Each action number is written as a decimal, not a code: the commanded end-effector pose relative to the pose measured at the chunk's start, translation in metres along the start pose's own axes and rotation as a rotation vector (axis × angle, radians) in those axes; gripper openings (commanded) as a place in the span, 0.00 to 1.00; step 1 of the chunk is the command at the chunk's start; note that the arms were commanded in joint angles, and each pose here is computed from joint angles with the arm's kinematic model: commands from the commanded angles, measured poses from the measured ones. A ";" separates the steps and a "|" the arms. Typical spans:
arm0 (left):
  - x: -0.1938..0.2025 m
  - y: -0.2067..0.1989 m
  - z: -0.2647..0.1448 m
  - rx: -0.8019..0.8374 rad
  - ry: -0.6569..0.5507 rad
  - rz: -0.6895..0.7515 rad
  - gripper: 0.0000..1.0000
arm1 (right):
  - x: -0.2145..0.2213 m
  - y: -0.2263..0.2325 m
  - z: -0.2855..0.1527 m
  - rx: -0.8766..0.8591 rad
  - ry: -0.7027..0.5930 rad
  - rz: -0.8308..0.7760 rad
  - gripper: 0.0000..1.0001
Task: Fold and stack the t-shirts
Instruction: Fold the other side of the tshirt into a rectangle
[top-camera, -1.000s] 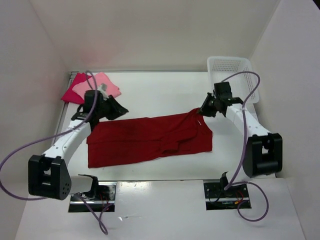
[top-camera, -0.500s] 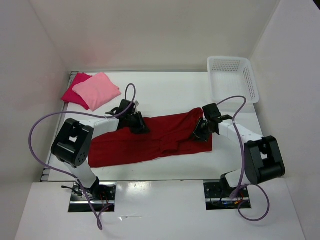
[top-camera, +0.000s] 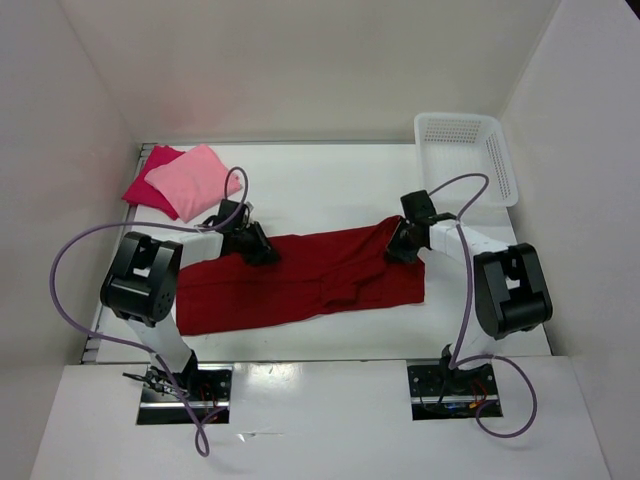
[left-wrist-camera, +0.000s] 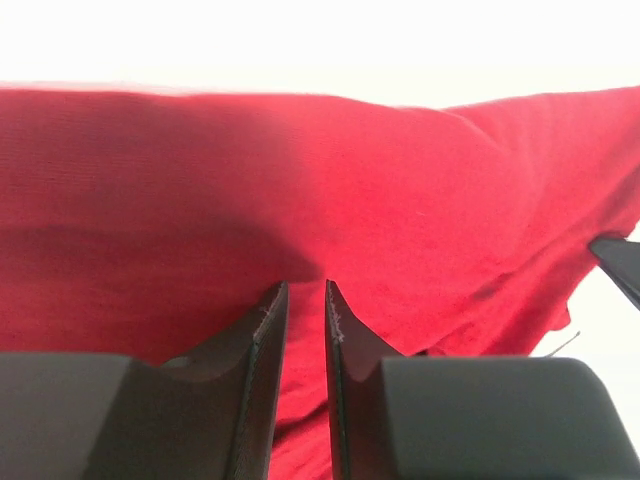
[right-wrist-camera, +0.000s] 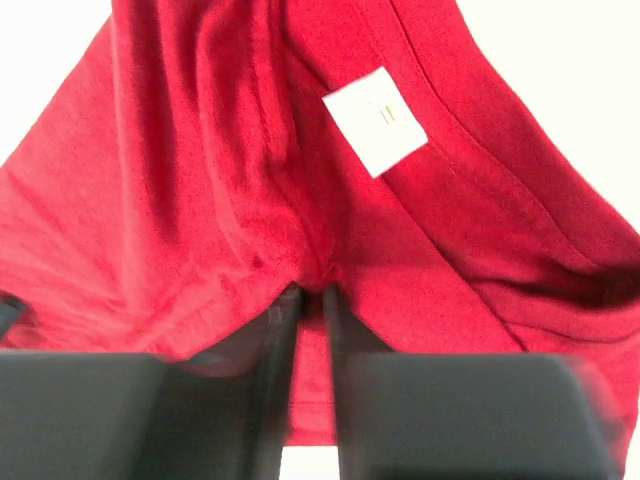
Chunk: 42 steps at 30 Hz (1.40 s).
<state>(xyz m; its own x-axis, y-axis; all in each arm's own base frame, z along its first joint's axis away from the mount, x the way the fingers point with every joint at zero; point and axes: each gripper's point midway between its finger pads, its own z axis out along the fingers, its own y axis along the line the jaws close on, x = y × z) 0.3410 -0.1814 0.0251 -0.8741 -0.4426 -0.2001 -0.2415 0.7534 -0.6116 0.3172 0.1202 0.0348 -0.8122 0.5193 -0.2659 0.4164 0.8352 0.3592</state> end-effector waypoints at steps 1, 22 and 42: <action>-0.005 0.014 0.003 -0.001 -0.003 -0.034 0.28 | -0.034 0.021 0.000 -0.044 -0.095 -0.022 0.14; -0.060 0.032 -0.029 -0.007 -0.147 -0.132 0.32 | -0.033 0.022 -0.035 -0.075 -0.084 -0.074 0.46; -0.028 -0.010 -0.016 0.050 -0.077 0.007 0.31 | 0.060 0.006 -0.007 -0.070 0.157 -0.077 0.36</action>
<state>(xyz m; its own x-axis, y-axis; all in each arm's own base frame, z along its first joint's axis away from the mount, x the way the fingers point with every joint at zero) 0.3498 -0.1694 0.0476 -0.8489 -0.4778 -0.2261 -0.2403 0.7298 -0.6400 0.2659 0.1483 0.0280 -0.8973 0.4157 -0.1483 0.3330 0.8582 0.3906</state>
